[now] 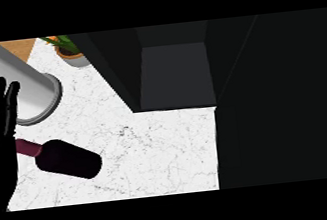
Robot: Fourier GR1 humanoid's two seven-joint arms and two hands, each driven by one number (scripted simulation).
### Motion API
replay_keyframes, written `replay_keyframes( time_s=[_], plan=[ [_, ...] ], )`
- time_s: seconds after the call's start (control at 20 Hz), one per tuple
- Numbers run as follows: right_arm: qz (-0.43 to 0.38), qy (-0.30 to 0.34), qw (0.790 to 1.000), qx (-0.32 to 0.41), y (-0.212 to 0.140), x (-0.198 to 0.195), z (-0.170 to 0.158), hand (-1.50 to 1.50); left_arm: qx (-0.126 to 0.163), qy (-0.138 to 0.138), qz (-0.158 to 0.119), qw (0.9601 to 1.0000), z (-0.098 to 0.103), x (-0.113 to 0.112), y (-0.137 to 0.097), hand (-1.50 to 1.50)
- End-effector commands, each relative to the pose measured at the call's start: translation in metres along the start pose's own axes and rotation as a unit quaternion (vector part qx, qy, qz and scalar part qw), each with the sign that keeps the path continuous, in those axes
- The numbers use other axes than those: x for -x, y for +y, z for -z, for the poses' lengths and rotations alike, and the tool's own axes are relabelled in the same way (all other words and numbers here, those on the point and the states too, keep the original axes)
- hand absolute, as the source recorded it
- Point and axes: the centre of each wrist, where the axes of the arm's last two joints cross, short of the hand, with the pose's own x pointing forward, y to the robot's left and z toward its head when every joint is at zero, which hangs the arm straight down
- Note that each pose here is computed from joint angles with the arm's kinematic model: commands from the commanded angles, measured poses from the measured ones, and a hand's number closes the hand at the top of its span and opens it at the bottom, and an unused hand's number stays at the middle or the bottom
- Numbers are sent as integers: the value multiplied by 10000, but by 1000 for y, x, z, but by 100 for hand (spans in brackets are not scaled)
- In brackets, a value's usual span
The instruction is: Pick up the wine, place it into the cabinet and close the cabinet
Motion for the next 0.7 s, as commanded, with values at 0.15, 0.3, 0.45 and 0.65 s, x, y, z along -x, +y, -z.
replay_keyframes(
  time_s=[0.15,0.3,0.45,0.65],
  plan=[
    [4,144,9999,-47,0,-8,-24,-150,665,3,-743,9950,-12,-5,37,-150],
    [732,344,9929,-869,21,-11,-24,-150,897,841,-2422,9624,-31,26,7,-150],
    [804,402,9892,-1157,19,-35,-32,-150,1043,916,-2758,9511,-34,4,24,-150],
    [826,429,9889,-1154,4,-57,-30,-150,1111,1112,-2939,9428,-38,-35,37,-150]
  ],
)
